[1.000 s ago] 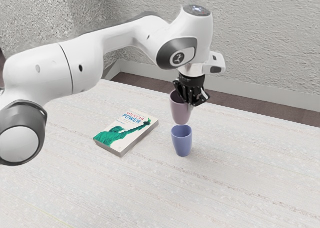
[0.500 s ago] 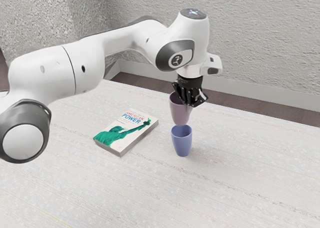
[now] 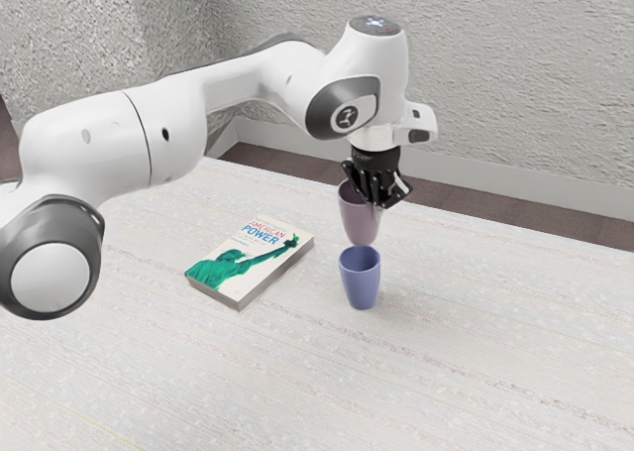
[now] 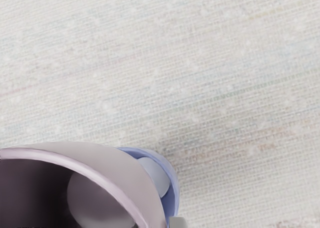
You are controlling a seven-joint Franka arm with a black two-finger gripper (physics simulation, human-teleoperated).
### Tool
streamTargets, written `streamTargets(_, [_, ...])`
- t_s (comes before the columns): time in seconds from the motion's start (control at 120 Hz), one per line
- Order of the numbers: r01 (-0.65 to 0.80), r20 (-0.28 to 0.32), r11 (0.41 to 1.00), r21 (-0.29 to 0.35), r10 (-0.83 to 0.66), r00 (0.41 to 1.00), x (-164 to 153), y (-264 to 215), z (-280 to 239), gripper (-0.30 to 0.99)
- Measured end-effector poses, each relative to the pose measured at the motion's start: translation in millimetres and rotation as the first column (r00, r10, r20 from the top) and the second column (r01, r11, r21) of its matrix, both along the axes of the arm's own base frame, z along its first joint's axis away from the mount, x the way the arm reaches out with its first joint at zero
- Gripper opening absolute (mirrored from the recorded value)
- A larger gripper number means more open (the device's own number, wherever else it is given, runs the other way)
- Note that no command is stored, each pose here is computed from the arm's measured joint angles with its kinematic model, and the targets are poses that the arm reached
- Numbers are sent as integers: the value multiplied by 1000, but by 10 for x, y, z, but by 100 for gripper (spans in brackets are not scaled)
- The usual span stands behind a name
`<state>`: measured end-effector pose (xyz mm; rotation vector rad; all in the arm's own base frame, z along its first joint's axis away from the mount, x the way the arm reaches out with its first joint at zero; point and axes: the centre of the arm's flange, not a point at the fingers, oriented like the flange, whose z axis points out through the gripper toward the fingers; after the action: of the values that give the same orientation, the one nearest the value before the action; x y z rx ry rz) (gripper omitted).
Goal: Place the left cup onto the right cup
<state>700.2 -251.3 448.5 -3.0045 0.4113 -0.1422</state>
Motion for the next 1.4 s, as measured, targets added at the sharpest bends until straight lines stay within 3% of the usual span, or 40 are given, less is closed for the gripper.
streamTargets(1.4, [-31, -62, 997, -67, 27, 998, 123, 163, -463, -9])
